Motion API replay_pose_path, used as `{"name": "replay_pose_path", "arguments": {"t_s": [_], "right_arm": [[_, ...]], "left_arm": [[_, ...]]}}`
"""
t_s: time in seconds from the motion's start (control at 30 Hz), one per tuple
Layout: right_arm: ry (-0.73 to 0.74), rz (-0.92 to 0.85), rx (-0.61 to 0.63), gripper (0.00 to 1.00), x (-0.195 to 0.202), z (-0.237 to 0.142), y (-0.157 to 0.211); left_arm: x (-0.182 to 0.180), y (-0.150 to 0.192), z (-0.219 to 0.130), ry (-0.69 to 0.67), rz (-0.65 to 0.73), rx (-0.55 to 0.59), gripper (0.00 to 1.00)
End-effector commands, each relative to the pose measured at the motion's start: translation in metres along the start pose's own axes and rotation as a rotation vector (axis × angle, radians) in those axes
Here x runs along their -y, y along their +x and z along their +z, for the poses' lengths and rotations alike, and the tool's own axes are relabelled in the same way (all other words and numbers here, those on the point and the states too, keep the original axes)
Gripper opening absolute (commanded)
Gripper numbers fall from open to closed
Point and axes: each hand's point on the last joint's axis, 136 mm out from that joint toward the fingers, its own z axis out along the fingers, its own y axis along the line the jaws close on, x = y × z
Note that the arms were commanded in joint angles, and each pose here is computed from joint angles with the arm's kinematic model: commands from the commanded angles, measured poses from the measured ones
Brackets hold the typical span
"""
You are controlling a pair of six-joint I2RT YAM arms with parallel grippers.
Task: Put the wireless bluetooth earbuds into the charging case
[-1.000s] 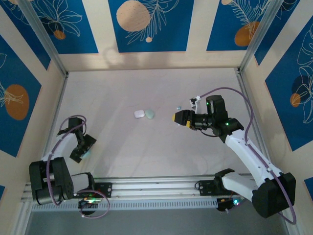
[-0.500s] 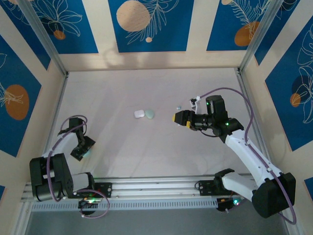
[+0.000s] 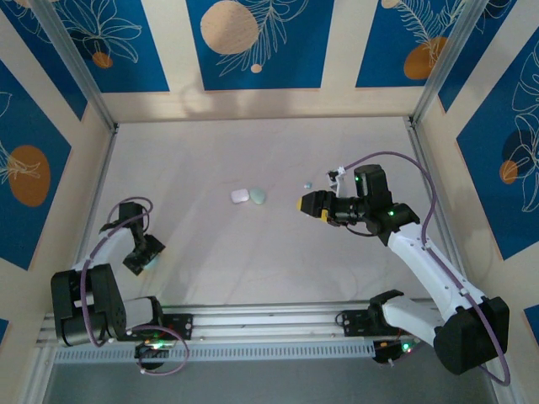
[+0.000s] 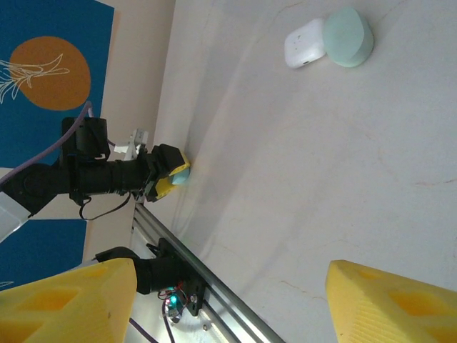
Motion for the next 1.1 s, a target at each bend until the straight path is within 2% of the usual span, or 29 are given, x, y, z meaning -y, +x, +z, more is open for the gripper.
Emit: {"name": "replay_pose_path", "arguments": {"t_s": [0.0, 0.27, 0.53, 0.67, 0.9, 1.07], "right_arm": [[0.008, 0.005, -0.019, 0.71, 0.002, -0.003, 0.007], [0.017, 0.006, -0.002, 0.71, 0.001, -0.005, 0.003], [0.039, 0.018, 0.004, 0.71, 0.005, -0.006, 0.003], [0.109, 0.051, 0.066, 0.71, 0.015, -0.011, -0.004], [0.200, 0.084, 0.217, 0.71, 0.033, -0.031, -0.013], [0.222, 0.112, 0.229, 0.72, 0.043, -0.038, -0.008]], "left_arm": [[0.027, 0.022, -0.001, 0.114, 0.065, -0.069, 0.64], [0.058, 0.045, -0.009, 0.130, 0.144, -0.051, 0.63], [0.102, 0.083, -0.020, 0.165, 0.273, -0.071, 0.63], [0.131, 0.102, -0.033, 0.180, 0.357, -0.033, 0.63], [0.192, 0.168, -0.047, 0.212, 0.575, -0.038, 0.63], [0.219, 0.215, -0.042, 0.216, 0.693, -0.077, 0.62]]}}
